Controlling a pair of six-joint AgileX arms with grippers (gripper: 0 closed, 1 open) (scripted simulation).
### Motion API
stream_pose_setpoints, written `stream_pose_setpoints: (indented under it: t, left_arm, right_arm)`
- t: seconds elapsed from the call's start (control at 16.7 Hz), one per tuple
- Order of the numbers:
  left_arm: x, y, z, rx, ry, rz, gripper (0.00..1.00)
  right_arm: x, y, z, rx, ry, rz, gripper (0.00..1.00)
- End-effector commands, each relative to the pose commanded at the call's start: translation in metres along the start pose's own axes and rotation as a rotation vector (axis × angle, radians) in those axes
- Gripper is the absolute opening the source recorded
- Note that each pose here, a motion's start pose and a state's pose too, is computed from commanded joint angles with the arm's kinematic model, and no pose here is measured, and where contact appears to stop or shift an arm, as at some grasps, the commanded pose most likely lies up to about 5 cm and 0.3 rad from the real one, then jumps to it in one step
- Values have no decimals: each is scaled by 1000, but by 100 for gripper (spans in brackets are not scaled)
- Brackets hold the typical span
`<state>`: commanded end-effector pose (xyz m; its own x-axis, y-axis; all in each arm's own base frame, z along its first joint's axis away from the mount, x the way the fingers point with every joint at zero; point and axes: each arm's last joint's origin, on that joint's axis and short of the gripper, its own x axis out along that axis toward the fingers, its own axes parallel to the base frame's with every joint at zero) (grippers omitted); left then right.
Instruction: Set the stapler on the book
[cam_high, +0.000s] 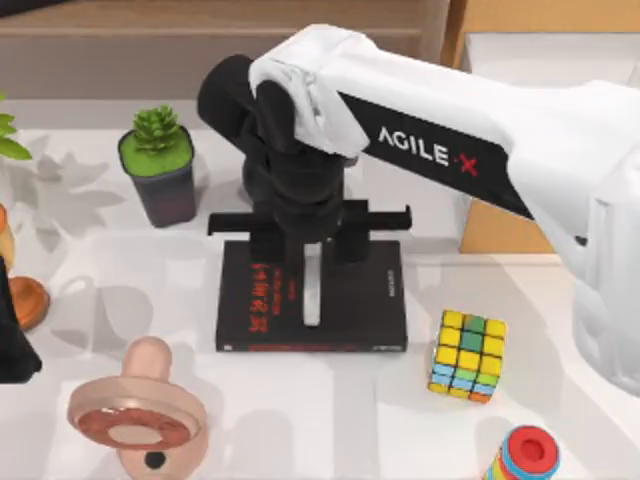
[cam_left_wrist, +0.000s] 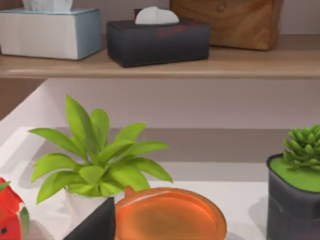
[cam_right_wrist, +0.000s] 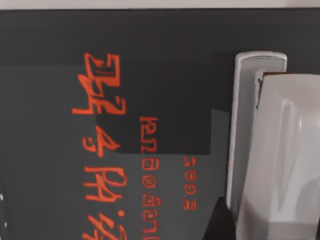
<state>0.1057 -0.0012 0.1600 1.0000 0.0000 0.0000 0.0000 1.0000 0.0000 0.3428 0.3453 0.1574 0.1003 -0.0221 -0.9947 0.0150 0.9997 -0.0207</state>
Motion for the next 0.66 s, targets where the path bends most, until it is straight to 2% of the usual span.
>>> stream_pose_setpoints:
  t: [0.3, 0.66]
  left_arm:
    - [0, 0, 0, 0, 0, 0, 100]
    - [0, 0, 0, 0, 0, 0, 100]
  right_arm:
    - [0, 0, 0, 0, 0, 0, 98]
    - [0, 0, 0, 0, 0, 0, 100]
